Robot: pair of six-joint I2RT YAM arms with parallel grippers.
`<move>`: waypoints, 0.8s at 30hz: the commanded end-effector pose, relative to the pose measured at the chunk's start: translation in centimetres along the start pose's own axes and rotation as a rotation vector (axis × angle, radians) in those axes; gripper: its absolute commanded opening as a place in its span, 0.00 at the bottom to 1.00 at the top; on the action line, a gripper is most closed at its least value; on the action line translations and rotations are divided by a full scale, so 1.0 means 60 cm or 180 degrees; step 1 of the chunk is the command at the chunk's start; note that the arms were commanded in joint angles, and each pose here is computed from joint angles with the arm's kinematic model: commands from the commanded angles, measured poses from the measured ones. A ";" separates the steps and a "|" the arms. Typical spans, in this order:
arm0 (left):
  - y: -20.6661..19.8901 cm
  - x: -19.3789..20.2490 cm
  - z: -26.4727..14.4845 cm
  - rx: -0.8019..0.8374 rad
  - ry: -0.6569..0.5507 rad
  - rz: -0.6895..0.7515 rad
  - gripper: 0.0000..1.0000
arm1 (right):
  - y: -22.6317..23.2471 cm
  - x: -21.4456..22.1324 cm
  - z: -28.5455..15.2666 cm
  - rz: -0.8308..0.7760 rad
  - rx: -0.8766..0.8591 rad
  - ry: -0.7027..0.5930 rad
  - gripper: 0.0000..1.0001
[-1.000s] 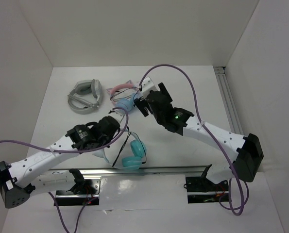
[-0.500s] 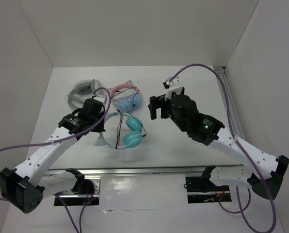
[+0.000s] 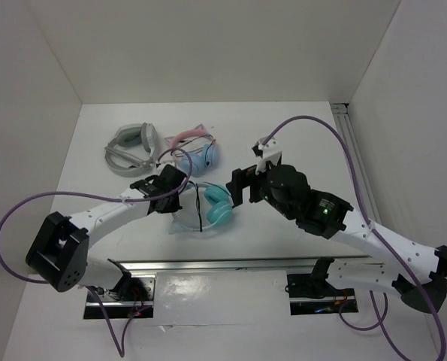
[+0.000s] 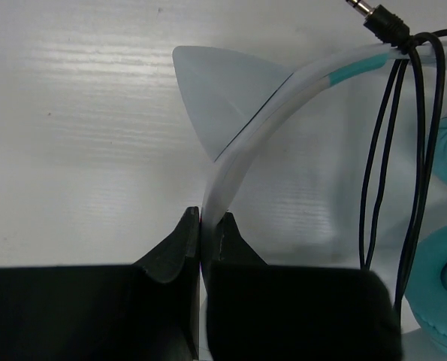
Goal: Wrap the headphones
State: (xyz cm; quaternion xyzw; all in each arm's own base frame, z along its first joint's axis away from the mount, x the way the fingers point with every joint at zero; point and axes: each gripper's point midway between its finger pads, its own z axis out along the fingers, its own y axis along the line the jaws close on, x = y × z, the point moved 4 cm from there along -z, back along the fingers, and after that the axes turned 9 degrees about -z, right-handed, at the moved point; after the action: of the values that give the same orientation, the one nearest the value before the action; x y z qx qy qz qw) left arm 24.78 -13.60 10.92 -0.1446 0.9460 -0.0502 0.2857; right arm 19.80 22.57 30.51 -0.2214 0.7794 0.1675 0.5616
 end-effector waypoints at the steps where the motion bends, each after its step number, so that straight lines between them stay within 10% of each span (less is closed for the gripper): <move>1: -0.018 -0.007 0.026 0.0060 -0.0241 -0.0367 0.00 | -0.001 0.008 -0.024 0.0082 -0.0044 -0.0052 1.00; 9: -0.002 0.008 0.053 -0.0078 -0.0279 -0.0407 0.03 | 0.007 0.020 -0.039 0.0152 -0.0176 -0.0086 1.00; 24: 0.029 -0.005 0.018 -0.0008 -0.0424 -0.0749 0.75 | 0.021 0.026 -0.045 0.0282 -0.0331 -0.0032 1.00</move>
State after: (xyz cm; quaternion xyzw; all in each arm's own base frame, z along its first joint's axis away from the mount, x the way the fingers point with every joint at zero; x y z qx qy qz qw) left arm 24.66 -11.47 7.78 -0.2501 0.9155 -0.0384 0.3127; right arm 17.00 21.93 28.84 -0.2222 0.7814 0.2136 0.5426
